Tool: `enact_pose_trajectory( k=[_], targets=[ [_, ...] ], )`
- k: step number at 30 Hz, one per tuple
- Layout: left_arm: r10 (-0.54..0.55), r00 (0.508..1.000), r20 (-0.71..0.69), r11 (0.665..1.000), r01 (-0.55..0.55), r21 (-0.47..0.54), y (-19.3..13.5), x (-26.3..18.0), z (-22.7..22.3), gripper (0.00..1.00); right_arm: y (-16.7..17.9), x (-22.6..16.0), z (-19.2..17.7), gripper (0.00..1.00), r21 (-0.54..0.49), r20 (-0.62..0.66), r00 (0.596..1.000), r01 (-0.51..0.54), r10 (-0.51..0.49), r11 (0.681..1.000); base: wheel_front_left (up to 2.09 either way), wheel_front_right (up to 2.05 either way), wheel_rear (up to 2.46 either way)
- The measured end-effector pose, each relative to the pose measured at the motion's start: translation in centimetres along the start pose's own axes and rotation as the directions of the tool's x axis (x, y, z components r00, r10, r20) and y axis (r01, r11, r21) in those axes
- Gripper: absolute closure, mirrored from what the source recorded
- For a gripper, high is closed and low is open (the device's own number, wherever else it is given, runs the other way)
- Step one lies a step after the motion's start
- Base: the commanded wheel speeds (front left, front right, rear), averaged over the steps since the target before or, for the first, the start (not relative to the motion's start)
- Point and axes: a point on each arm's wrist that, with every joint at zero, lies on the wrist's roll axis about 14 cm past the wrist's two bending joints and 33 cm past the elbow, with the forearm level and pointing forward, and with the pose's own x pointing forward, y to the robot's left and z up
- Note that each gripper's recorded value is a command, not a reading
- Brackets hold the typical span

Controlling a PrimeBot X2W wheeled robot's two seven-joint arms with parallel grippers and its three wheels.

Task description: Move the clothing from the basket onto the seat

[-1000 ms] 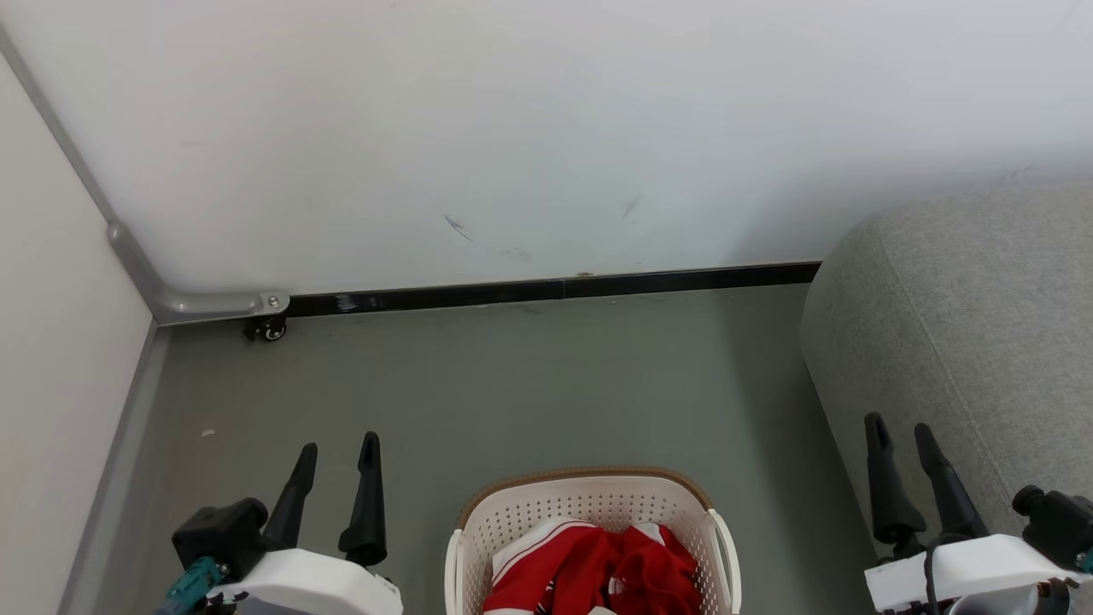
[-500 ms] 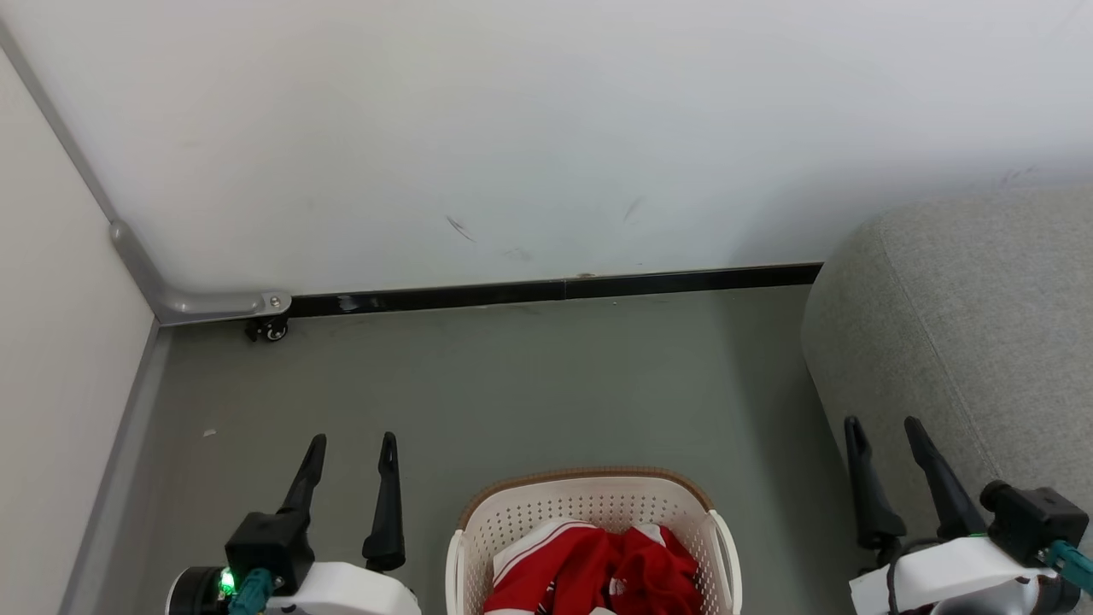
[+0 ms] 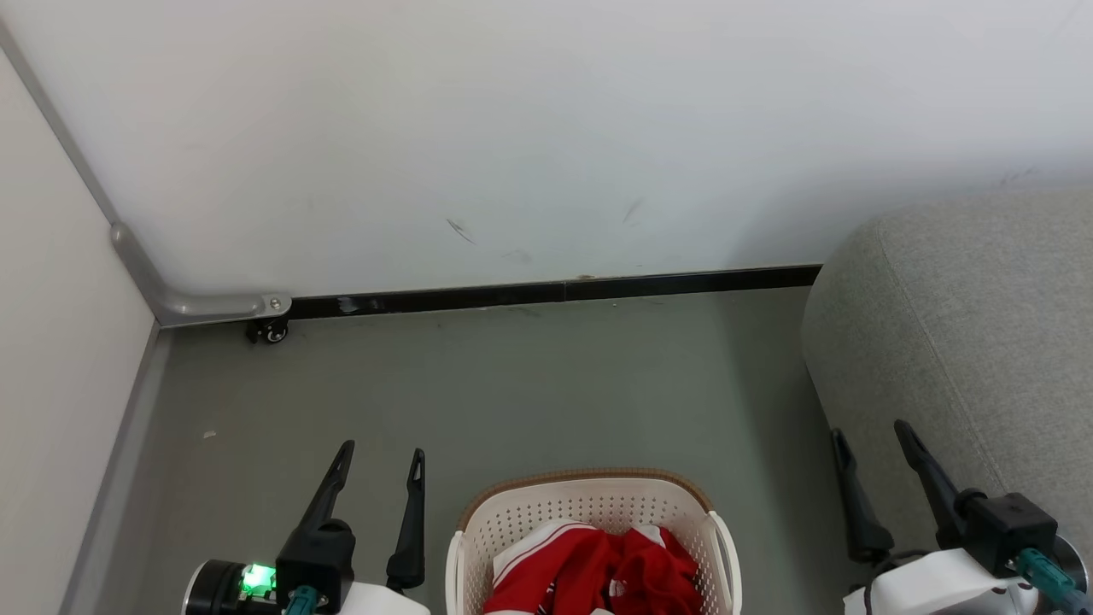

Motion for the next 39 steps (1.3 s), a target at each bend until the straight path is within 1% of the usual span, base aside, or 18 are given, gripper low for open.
enact_pose_trajectory(
  k=[21,39],
  targets=[
    [0.027,1.000,-0.016,1.000,-0.027,0.004,0.8,0.2,-0.5,0.00,0.1,-0.2,-0.4,0.00,0.021,-0.009,1.000,0.001,-0.001,1.000,0.00,0.00,0.00],
    [0.026,0.998,-0.049,1.000,-0.025,0.008,0.8,0.5,-1.6,0.00,-0.1,0.0,-0.7,0.00,0.023,-0.012,1.000,0.007,-0.007,1.000,0.00,0.00,0.00]
  ],
)
